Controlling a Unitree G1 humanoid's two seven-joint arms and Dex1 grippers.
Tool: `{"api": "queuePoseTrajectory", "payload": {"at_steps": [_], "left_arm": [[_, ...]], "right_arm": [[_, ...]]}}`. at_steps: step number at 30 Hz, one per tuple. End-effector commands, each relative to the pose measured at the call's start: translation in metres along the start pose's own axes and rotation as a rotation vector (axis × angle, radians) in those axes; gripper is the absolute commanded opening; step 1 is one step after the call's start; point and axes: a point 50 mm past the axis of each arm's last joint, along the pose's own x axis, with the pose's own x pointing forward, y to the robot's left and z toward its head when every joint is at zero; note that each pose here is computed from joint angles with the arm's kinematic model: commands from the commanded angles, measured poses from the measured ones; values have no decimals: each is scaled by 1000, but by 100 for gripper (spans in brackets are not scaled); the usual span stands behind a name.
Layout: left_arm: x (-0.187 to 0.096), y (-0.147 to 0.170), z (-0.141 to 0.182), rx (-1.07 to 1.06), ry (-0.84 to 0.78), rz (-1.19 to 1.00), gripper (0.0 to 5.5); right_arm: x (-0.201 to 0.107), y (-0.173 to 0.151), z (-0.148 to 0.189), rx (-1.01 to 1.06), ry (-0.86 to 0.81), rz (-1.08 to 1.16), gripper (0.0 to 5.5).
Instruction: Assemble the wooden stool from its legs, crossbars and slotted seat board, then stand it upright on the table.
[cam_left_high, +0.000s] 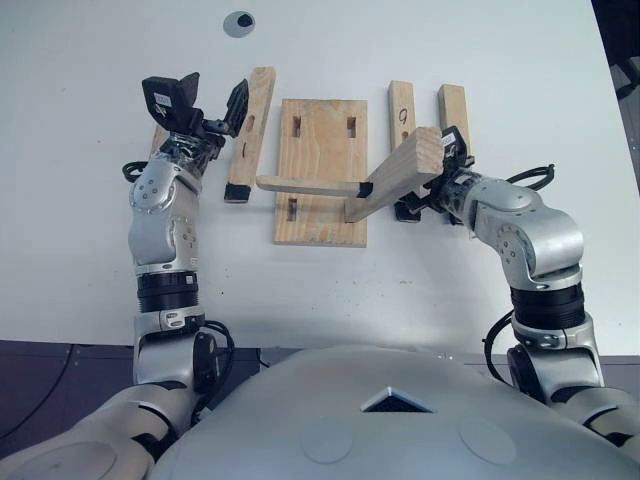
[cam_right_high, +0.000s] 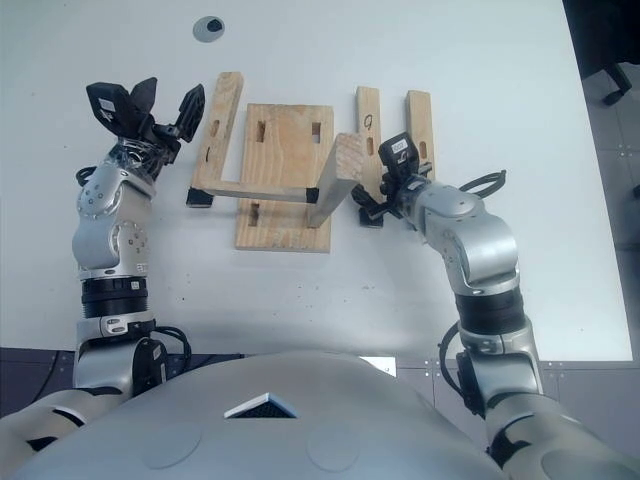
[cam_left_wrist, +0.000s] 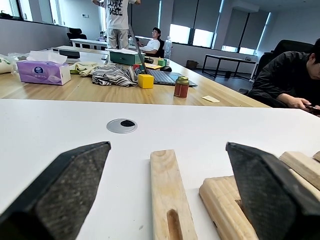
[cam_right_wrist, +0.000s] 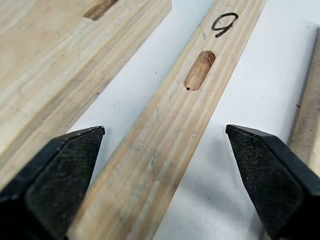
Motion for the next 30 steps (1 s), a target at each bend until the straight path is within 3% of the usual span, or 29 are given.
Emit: {"api": "queuePoseTrajectory", "payload": {"at_steps": [1,6,18,25,30], "left_arm": [[4,1,5,3,-20,1,424],[6,1,5,-17,-26,6,424],[9,3,6,-118,-20,17,424],[14,-2,2,-127,3,4,424],[30,-6,19,-107,14,-106,424]], "right_arm": [[3,4,2,-6,8,-10,448],[4,4,-8,20,69,-49,408],[7,0,-7,79,90,-62,204],[9,-6,11,260,-61,-116,202],[3,0,52,290,-342,26,202]]}}
